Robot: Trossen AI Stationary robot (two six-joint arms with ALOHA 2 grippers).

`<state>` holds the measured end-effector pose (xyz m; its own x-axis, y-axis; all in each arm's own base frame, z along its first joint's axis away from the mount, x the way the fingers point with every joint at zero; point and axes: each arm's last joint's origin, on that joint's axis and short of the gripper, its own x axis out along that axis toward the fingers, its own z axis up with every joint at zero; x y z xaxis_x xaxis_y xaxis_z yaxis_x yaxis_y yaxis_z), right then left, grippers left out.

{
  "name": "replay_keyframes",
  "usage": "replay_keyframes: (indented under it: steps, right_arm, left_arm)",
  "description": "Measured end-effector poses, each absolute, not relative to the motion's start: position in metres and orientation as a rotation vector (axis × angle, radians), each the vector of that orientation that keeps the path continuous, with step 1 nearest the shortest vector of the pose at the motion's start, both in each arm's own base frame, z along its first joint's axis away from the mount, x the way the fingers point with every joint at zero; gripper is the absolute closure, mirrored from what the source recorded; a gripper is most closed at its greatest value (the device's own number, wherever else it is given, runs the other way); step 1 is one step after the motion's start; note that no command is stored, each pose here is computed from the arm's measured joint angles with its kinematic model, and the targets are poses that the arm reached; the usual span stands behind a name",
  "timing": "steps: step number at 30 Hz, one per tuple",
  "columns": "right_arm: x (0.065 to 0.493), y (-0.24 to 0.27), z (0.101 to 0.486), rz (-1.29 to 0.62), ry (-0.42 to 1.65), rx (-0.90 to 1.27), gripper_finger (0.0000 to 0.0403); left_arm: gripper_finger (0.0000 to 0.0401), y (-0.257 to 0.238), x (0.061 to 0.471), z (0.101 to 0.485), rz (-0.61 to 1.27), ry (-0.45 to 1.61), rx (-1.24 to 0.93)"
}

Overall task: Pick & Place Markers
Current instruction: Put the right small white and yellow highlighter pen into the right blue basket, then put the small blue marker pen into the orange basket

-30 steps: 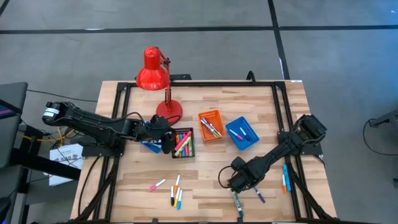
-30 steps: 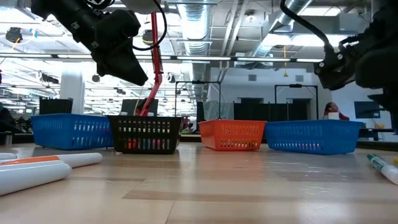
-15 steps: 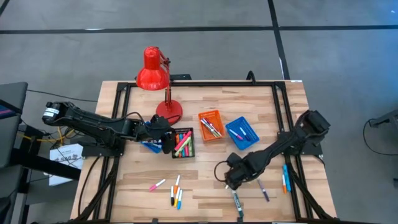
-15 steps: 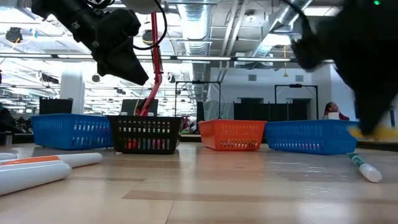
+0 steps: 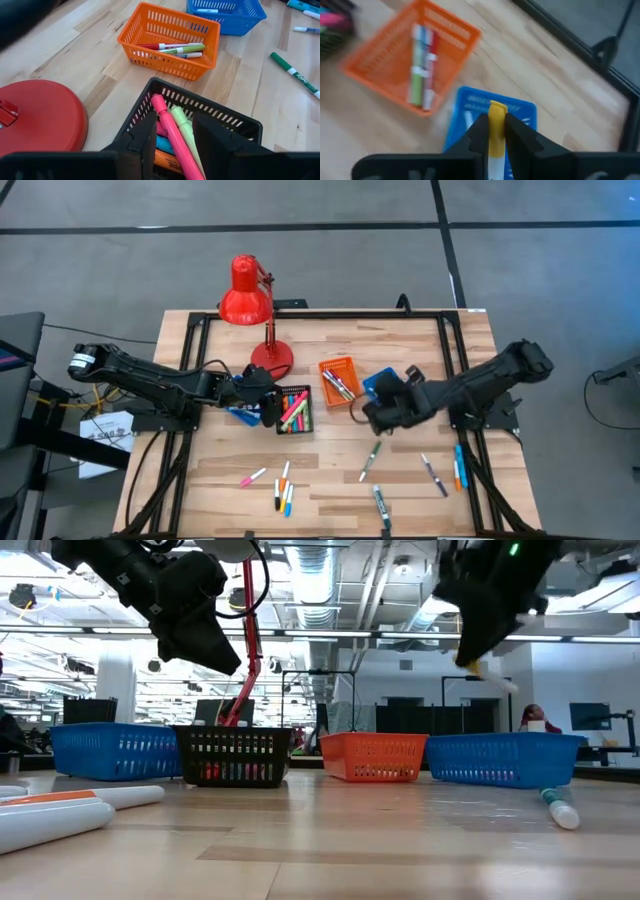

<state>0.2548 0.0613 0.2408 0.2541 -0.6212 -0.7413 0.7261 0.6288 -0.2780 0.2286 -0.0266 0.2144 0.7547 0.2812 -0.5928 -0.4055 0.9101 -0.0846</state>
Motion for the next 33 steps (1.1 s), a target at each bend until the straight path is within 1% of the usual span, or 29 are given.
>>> replay_keyframes:
  steps: [7, 11, 14, 18, 22, 26, 30, 33]
  right_arm:
    - [0.268, 0.037, 0.205, -0.902, 1.127, 0.170, 0.0354]
    - [0.274, 0.025, 0.192, -0.926, 1.212, 0.215, 0.0344]
    - [0.276, 0.018, 0.184, -0.906, 1.283, 0.226, 0.0328]
    - [0.278, 0.014, 0.180, -0.914, 1.306, 0.238, 0.0298]
    - [0.275, 0.019, 0.187, -0.856, 1.364, 0.263, 0.0266]
    - [0.273, 0.036, 0.206, -0.761, 1.456, 0.397, 0.0238]
    - [0.264, 0.067, 0.223, -0.737, 1.505, 0.508, 0.0224]
    - [0.247, 0.093, 0.234, -0.774, 1.517, 0.474, 0.0221]
  left_arm:
    - [0.0280, -0.027, 0.229, 0.215, 0.377, 0.607, -0.214]
    - [0.0280, -0.027, 0.229, 0.215, 0.377, 0.606, -0.215]
    - [0.0280, -0.027, 0.229, 0.215, 0.376, 0.604, -0.215]
    - [0.0280, -0.027, 0.229, 0.215, 0.376, 0.604, -0.215]
    - [0.0280, -0.027, 0.229, 0.215, 0.376, 0.604, -0.215]
    - [0.0280, -0.027, 0.229, 0.215, 0.375, 0.605, -0.212]
    - [0.0280, -0.027, 0.229, 0.214, 0.374, 0.608, -0.210]
    - [0.0280, -0.027, 0.228, 0.213, 0.374, 0.612, -0.209]
